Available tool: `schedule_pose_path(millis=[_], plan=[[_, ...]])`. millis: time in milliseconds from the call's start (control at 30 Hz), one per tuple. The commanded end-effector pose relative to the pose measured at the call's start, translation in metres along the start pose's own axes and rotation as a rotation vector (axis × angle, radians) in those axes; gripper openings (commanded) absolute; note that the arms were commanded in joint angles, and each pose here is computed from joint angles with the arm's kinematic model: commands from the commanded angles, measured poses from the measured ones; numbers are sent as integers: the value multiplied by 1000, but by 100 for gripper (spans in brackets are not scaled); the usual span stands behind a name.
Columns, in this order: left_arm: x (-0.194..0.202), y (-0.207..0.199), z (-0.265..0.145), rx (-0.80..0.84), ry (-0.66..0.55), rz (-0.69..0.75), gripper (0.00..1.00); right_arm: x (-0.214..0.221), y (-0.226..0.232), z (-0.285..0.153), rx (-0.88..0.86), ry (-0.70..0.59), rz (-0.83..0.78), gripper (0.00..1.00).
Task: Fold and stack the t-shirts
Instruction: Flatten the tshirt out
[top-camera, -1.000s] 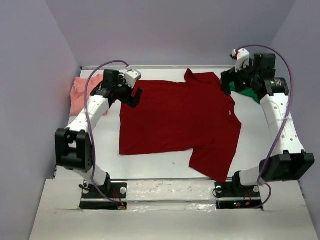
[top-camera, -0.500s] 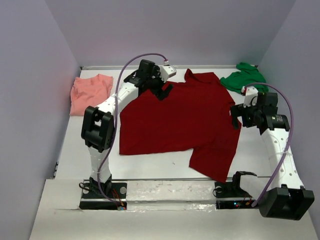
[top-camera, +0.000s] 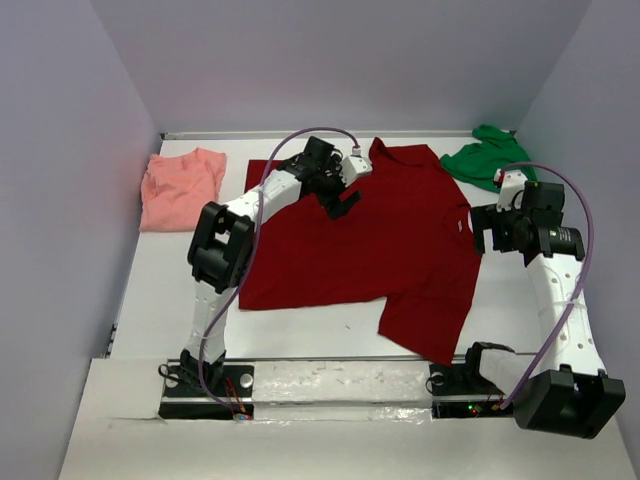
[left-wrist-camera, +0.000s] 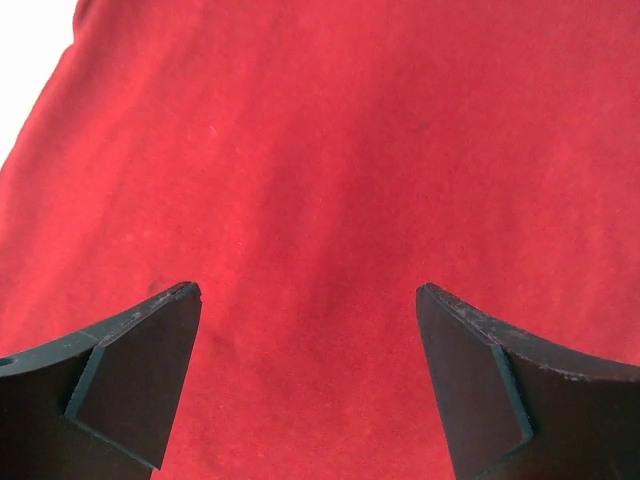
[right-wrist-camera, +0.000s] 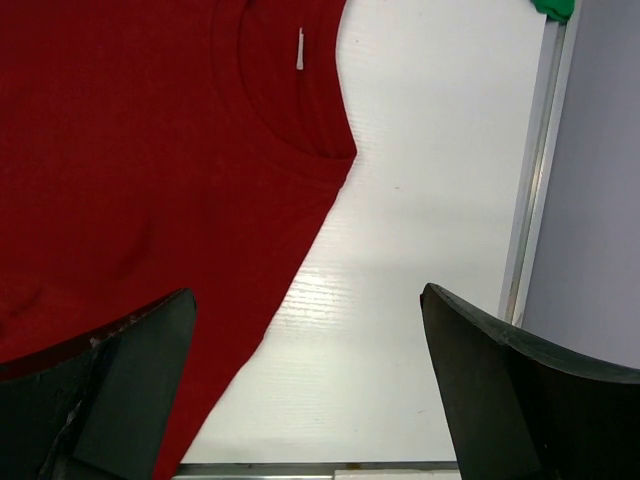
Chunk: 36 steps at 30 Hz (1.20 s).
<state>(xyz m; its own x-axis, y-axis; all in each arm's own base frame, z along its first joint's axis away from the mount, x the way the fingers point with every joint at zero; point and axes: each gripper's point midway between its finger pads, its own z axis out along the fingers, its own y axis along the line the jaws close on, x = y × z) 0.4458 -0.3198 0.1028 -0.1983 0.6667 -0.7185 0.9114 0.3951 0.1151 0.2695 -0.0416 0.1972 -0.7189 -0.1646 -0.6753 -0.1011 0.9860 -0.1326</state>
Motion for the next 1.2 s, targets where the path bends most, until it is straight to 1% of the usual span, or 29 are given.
schedule_pose_path(millis=[0, 433, 700, 933, 1167], plan=[[-7, -8, 6, 10, 3, 61, 99, -13, -4, -2, 7, -53, 21, 100], [-6, -35, 49, 56, 62, 113, 99, -15, -3, -2, -5, -60, 30, 100], [-7, -32, 60, 46, 78, 116, 99, -13, -2, 0, -12, -53, 25, 100], [12, -29, 71, 43, 146, 116, 99, -10, -2, 2, -14, -45, 22, 100], [17, -22, 74, 25, 173, 124, 99, -11, 0, 3, -27, -46, 26, 100]])
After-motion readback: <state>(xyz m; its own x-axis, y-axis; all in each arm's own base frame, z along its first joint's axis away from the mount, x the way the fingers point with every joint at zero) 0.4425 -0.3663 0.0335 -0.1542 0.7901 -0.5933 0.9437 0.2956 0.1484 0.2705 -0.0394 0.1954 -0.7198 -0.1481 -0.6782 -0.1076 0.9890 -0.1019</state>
